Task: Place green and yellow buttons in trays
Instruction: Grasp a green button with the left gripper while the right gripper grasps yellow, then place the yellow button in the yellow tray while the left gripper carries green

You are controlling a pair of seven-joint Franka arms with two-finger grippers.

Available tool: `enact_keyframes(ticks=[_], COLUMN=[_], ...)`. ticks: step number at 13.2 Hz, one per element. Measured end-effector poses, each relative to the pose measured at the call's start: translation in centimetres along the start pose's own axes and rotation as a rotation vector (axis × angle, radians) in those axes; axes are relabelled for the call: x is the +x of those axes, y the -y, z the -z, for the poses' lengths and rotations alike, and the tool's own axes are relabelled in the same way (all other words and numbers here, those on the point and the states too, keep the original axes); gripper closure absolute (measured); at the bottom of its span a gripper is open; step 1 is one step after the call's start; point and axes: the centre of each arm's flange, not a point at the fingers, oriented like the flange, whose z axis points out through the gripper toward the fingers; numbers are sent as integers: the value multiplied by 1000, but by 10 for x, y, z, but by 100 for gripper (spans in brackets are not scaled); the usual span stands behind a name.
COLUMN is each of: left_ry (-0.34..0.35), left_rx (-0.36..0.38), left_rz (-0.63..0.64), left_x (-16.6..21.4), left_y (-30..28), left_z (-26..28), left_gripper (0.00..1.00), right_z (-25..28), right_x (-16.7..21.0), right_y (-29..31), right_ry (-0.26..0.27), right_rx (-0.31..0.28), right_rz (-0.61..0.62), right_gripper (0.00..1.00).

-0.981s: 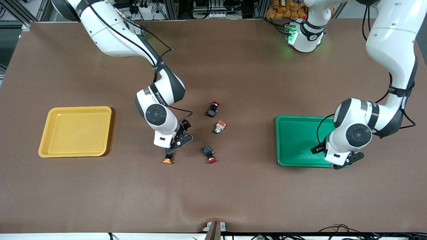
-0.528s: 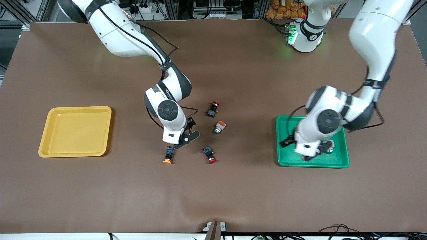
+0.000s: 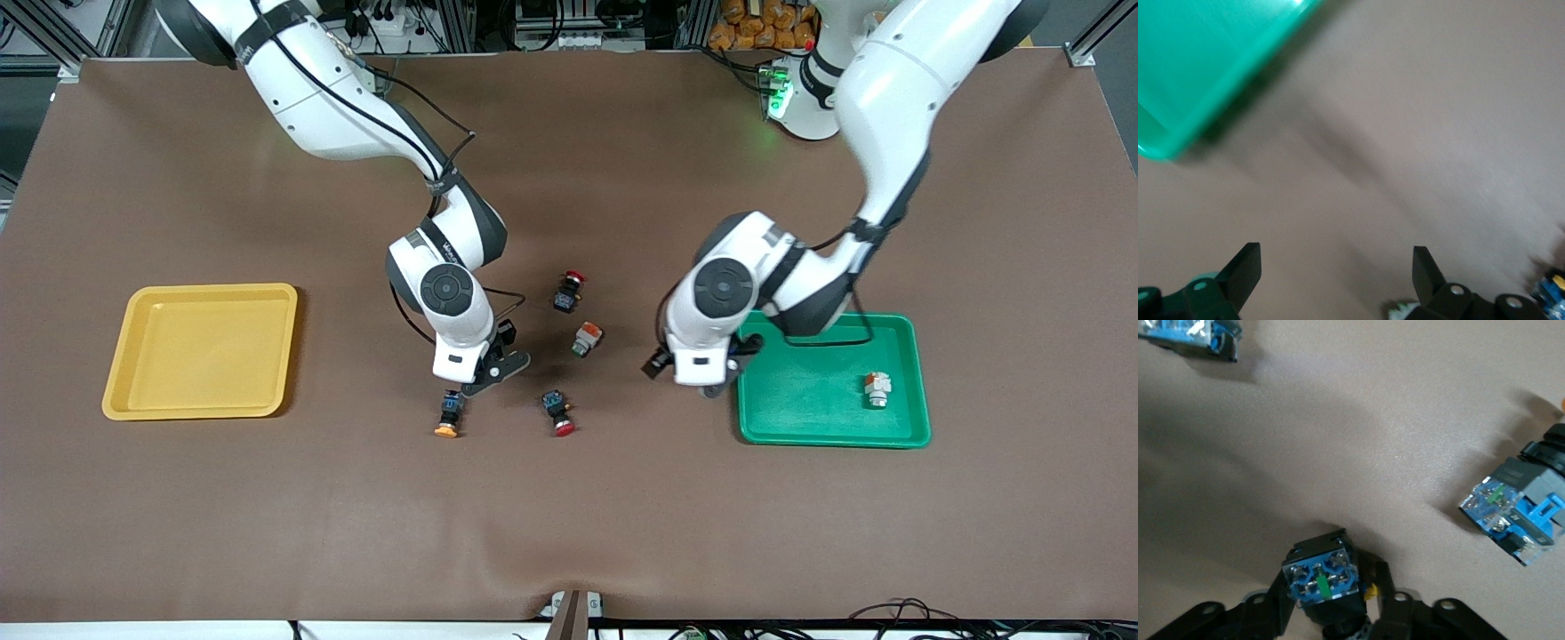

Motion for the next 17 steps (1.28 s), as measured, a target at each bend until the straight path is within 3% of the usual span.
enact_keyframes(ticks=[2,4,11,17], left_ry=[15,31,3,1], left_rx=[-43,-71,-98,-97], left_rz=[43,94,152,165], left_x=[-22,-46,-116,-116], left_y=[-10,-21,-38,-42], left_z=[-10,-18,-84,-94], left_gripper=[0,0,0,3], right_z=[3,12,121,127], right_x=[0,-3,-41,-105], right_y=[-3,-17,-152,-270], right_ry=[10,54,223,362], right_rx=[-4,-14,1,52], right_rz=[-10,-24,-193,-374], right_gripper=[55,55,55,55])
